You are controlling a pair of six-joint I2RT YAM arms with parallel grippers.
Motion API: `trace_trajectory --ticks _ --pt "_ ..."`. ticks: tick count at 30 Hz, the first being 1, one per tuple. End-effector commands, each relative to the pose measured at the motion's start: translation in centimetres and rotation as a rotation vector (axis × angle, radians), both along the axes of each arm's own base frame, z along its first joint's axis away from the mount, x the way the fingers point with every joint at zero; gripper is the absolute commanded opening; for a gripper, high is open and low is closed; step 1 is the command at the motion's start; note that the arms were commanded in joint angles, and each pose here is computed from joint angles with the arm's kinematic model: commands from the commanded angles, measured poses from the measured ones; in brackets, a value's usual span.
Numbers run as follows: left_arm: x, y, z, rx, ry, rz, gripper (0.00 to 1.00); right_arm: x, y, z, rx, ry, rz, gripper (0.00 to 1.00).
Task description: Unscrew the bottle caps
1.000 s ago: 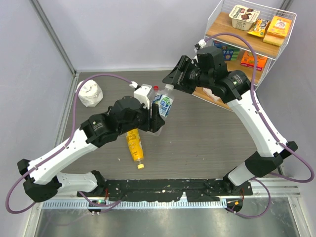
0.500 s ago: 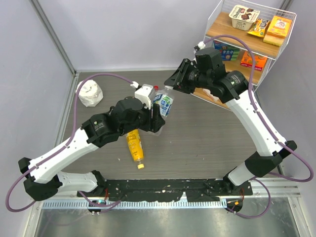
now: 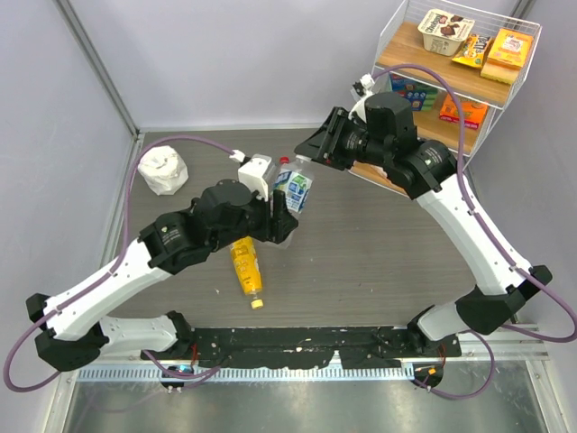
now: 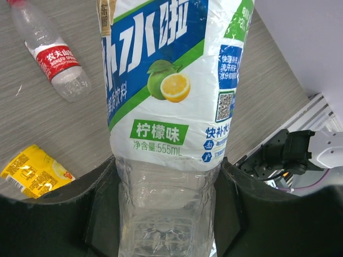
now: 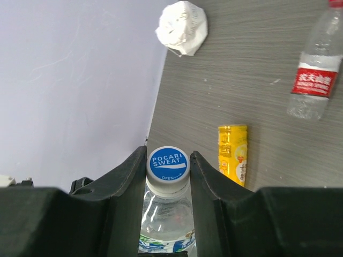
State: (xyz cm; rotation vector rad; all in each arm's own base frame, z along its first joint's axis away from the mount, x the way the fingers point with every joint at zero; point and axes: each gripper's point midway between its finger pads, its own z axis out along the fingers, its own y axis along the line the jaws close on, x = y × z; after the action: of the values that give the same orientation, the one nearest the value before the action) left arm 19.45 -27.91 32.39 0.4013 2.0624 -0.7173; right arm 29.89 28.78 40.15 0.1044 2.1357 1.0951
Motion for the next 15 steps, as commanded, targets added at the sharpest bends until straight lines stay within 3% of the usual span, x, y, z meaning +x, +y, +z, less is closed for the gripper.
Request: trace_trajectory --ticks 1,7,15 --pt "-1.5 -1.1 4.7 -0.167 -0.045 -0.077 0.31 -2.9 1.7 5.4 0.146 -0.189 0.195 0.02" --pt "-3.4 -2.1 6.9 -0.259 -0.016 -0.174 0.26 -4.7 1.8 7.6 0.261 -0.277 0.301 0.02" --pt "-6.1 -2.4 9.8 -0.347 -0.011 -0.309 0.26 -7.1 0.1 11.4 0.46 -0.406 0.477 0.02"
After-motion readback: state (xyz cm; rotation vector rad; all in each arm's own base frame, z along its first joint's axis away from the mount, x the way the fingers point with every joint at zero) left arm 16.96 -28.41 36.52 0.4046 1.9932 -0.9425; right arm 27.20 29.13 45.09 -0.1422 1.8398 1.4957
